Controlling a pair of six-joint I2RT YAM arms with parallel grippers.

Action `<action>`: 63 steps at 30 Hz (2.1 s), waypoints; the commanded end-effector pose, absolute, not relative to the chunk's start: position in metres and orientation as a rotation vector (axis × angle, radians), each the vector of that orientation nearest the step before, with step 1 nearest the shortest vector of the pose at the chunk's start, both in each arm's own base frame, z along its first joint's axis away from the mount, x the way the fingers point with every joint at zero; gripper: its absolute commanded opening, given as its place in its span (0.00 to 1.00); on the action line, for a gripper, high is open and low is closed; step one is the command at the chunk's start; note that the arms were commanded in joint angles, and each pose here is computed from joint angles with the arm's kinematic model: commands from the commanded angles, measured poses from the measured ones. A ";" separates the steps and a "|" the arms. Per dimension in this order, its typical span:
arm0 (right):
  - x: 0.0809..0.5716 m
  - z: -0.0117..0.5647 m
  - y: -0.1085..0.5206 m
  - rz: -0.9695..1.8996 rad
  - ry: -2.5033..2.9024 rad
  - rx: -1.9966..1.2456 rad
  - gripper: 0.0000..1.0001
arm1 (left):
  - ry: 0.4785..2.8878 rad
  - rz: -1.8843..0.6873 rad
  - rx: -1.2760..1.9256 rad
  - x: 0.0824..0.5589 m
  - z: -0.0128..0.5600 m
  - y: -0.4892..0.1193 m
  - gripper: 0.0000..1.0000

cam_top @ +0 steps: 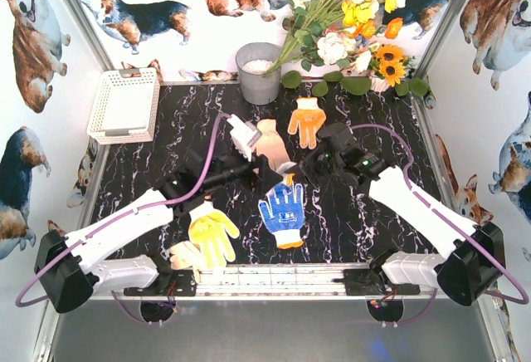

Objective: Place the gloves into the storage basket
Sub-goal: Pick up the glove from the center of the board, then turn over the glove.

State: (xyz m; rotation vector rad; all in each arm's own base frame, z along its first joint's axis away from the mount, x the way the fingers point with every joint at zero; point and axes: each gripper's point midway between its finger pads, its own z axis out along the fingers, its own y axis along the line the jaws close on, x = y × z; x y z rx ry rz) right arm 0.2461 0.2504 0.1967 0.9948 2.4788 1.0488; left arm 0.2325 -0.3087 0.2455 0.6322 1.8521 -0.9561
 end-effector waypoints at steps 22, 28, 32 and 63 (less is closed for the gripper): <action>0.264 0.262 0.229 1.154 2.177 1.157 0.00 | 1.762 -0.777 0.722 0.261 0.255 -0.363 0.49; 0.266 0.262 0.225 1.168 2.157 1.036 0.00 | 1.759 -0.779 0.655 0.266 0.265 -0.362 0.00; 0.265 0.263 0.215 1.124 2.145 0.858 0.38 | 1.781 -0.725 0.613 0.266 0.271 -0.343 0.00; 0.183 0.346 0.274 0.996 1.557 -1.079 0.81 | 1.973 -1.367 1.139 0.178 0.296 -0.278 0.00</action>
